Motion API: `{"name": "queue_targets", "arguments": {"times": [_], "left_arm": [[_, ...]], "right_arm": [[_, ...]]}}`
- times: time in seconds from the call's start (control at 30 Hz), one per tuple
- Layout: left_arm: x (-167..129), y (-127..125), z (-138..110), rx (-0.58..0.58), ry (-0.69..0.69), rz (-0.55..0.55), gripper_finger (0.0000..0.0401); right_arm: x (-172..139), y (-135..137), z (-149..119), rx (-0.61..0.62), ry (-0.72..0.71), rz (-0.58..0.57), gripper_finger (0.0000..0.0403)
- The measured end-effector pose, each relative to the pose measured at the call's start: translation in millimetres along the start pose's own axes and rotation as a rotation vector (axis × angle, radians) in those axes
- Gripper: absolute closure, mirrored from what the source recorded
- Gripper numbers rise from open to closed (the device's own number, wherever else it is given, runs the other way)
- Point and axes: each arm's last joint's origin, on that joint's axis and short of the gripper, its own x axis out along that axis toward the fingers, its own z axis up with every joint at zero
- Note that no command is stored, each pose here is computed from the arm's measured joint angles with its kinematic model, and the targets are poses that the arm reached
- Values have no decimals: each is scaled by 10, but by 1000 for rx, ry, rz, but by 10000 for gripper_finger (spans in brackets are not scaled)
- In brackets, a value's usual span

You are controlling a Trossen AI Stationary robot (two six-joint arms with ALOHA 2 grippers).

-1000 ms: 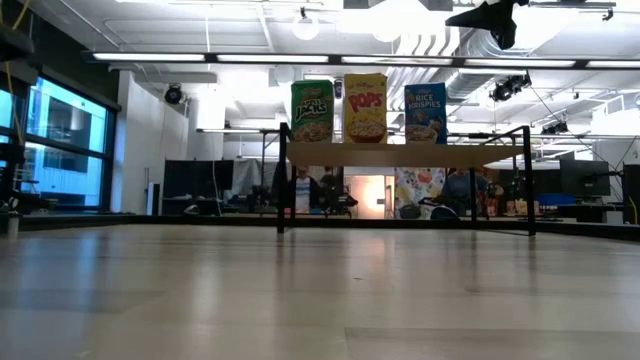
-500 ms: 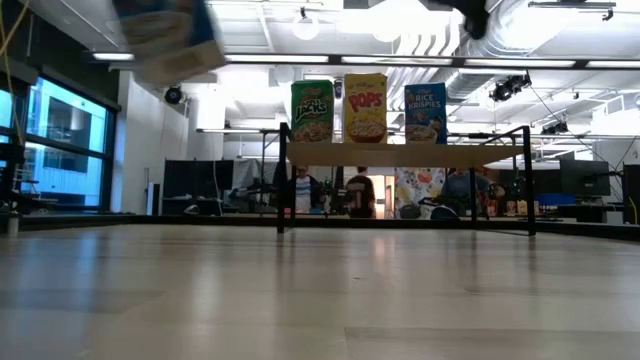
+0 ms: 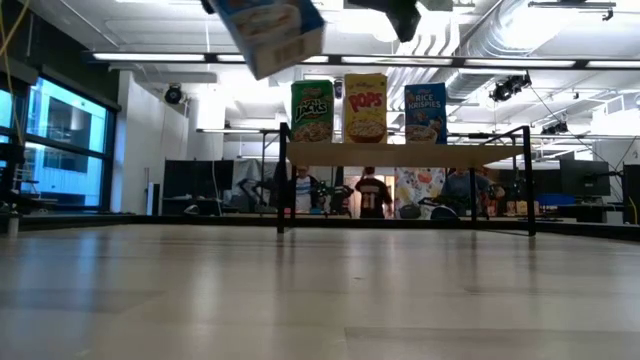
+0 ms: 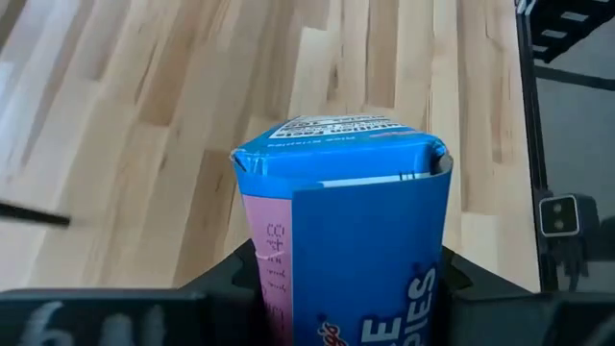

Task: Stack cereal on shelf
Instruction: Put the blue cereal box on the shelf

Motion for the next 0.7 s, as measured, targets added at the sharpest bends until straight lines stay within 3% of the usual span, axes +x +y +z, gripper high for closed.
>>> {"name": "queue_targets", "arguments": {"times": [0.37, 0.7], "left_arm": [[333, -69, 55, 10, 13, 4, 272], [373, -67, 56, 37, 7, 45, 272]], "right_arm": [[460, -94, -156, 25, 95, -87, 163], [501, -96, -174, 61, 100, -56, 163]]}}
